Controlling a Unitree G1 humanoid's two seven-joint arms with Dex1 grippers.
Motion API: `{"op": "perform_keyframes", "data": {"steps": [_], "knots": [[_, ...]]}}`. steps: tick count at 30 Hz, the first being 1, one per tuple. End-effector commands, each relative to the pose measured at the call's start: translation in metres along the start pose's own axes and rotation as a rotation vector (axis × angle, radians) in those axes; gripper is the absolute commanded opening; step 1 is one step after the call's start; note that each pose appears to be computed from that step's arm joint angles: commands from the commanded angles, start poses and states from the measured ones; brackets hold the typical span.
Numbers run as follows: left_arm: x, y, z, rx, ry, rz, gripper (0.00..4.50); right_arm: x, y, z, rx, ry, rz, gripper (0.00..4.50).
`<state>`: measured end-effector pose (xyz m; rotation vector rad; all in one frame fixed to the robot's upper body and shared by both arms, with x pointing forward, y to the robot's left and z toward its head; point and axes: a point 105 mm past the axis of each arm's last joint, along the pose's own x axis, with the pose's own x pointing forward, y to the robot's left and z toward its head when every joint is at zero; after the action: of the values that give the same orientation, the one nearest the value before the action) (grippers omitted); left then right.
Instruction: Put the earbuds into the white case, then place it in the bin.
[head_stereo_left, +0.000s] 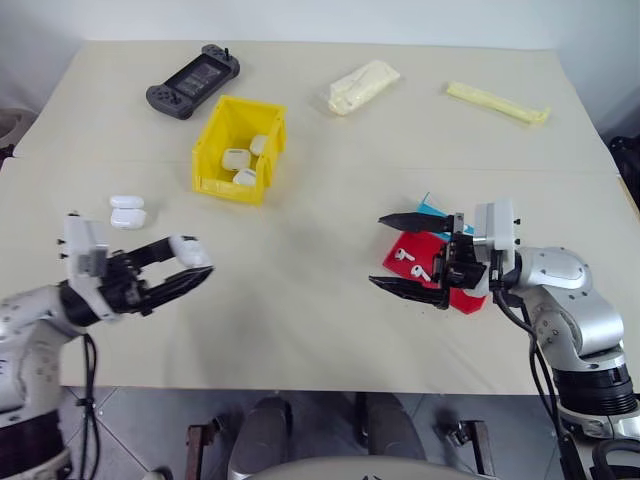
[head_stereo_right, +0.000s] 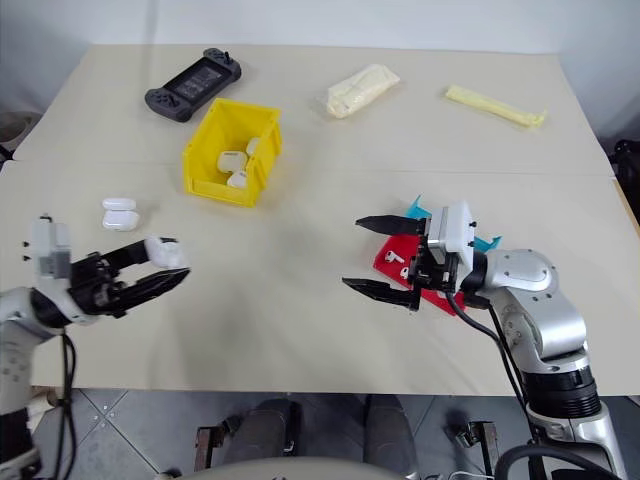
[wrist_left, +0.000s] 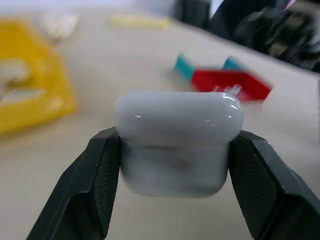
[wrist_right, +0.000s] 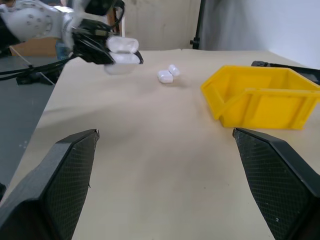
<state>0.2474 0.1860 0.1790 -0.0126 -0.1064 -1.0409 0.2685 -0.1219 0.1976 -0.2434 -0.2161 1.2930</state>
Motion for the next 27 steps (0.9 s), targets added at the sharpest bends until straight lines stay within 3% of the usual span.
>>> {"op": "perform_keyframes", "data": {"steps": [1, 5, 13, 27], "knots": [[0.025, -0.020, 0.007, 0.052, -0.075, -0.081, 2.81, -0.012, -0.001, 0.012, -0.042, -0.001, -0.034, 4.50], [0.063, -0.031, 0.009, 0.066, -0.168, -0.181, 2.81, -0.033, 0.001, 0.012, -0.064, 0.059, -0.108, 4.50], [0.109, -0.036, 0.007, 0.187, -0.260, -0.318, 2.81, -0.072, 0.011, 0.010, -0.071, 0.169, -0.244, 4.50], [0.140, -0.071, 0.004, 0.104, -0.423, -0.522, 2.81, -0.154, 0.027, -0.013, -0.001, 0.431, -0.401, 4.50]]}}
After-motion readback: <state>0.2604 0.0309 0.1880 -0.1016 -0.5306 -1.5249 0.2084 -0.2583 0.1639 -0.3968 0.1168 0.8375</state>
